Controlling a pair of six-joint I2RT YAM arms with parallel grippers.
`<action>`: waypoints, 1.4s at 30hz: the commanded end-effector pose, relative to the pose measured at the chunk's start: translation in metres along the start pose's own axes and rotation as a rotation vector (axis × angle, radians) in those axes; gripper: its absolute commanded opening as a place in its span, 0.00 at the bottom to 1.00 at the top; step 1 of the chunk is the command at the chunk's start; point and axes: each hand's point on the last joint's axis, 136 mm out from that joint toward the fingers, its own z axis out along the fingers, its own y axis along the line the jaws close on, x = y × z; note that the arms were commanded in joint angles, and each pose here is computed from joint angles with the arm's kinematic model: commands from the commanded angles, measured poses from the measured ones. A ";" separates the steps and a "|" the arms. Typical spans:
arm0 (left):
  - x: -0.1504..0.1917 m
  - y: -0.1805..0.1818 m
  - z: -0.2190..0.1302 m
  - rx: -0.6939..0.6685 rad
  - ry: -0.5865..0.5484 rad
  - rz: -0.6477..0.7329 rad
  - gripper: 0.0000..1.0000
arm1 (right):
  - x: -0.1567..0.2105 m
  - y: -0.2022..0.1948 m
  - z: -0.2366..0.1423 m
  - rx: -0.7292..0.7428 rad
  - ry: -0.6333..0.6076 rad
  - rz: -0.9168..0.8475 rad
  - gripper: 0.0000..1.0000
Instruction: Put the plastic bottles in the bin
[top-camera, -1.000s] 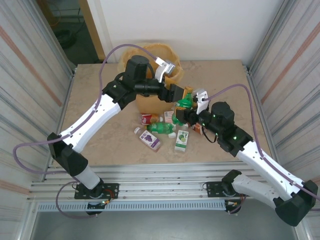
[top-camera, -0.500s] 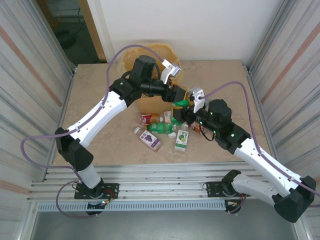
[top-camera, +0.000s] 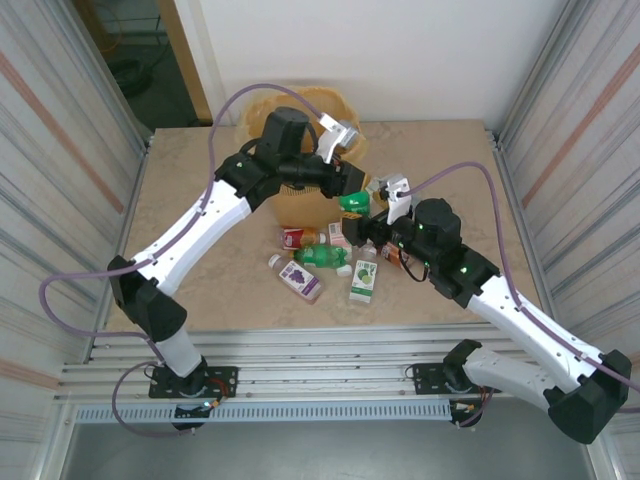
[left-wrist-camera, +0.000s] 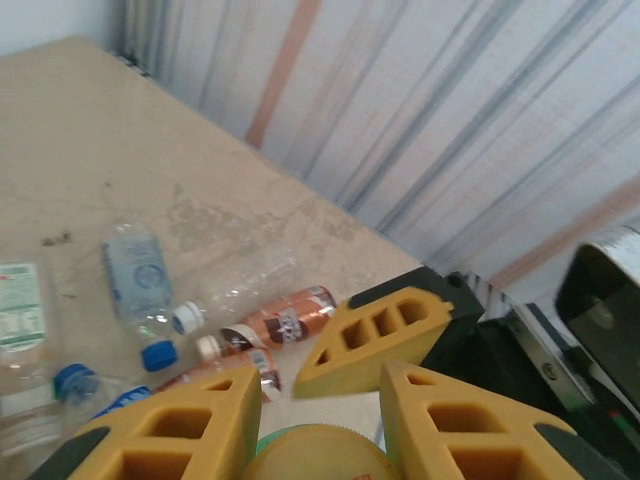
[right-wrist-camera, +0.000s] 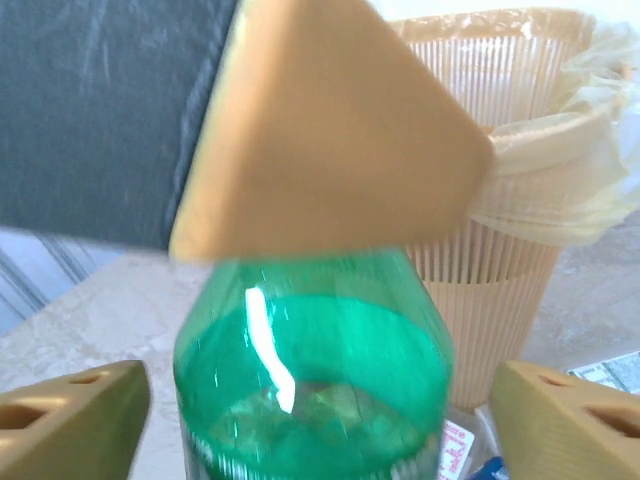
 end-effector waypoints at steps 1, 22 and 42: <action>-0.042 0.005 -0.033 -0.085 -0.124 0.061 0.07 | -0.010 -0.007 -0.013 0.055 -0.025 0.036 0.98; -0.160 0.118 -0.170 -0.425 -0.555 -0.036 0.07 | 0.031 -0.080 -0.061 0.485 0.028 0.242 0.98; -0.103 0.227 -0.095 -0.500 -0.280 -0.169 0.12 | 0.119 -0.095 -0.051 0.634 0.289 0.436 0.98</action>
